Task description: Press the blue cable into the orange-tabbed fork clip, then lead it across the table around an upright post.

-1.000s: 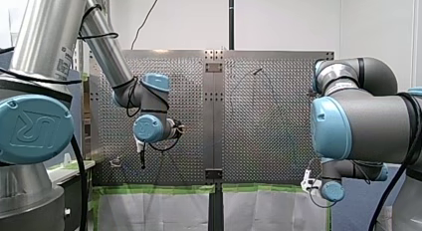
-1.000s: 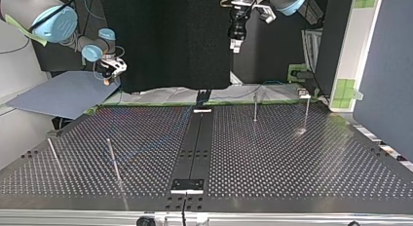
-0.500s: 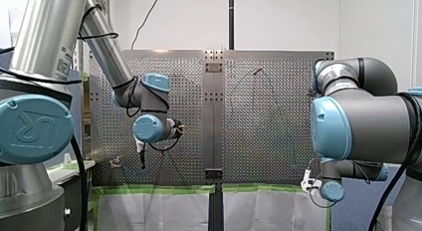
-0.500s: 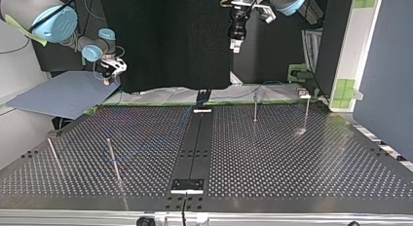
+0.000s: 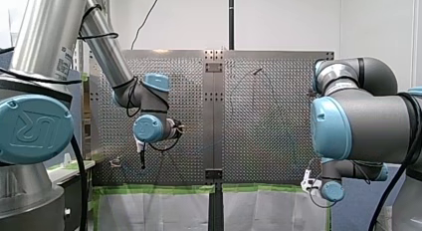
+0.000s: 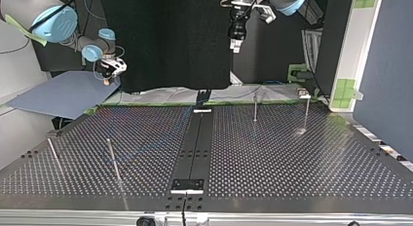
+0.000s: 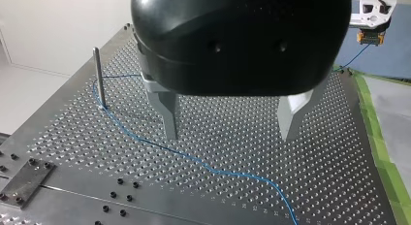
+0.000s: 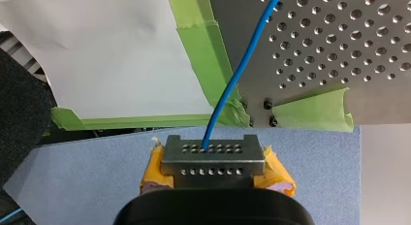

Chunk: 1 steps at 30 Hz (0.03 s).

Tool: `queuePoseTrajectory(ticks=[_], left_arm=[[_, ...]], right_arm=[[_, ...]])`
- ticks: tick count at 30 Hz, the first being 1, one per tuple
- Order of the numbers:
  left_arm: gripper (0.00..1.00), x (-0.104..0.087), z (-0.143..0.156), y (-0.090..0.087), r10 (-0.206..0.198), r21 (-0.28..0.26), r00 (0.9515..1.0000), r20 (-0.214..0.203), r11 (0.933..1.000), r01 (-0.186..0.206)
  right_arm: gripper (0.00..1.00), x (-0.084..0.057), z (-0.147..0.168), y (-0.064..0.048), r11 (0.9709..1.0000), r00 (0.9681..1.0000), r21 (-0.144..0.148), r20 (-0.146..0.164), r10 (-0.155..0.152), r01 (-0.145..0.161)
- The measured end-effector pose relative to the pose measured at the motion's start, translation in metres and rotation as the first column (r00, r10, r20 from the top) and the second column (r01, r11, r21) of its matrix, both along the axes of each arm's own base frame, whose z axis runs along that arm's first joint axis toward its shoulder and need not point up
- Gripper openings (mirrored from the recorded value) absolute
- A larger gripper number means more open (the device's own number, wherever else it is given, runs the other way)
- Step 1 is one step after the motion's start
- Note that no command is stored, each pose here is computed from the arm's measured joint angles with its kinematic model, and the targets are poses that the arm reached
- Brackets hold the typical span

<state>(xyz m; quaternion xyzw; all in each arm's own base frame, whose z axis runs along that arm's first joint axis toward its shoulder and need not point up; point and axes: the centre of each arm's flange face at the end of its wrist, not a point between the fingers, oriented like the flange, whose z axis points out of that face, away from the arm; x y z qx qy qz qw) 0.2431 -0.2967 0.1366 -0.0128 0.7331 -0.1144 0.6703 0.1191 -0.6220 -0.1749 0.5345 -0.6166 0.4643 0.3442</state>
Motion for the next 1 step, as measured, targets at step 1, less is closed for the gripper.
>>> queuePoseTrajectory(ticks=[1], left_arm=[[1.00,0.0000,0.0000,0.0000,0.000,0.000,1.0000,0.000,1.0000,0.000]], right_arm=[[0.00,0.0000,0.0000,0.0000,1.0000,1.0000,0.000,0.000,0.000,0.000]])
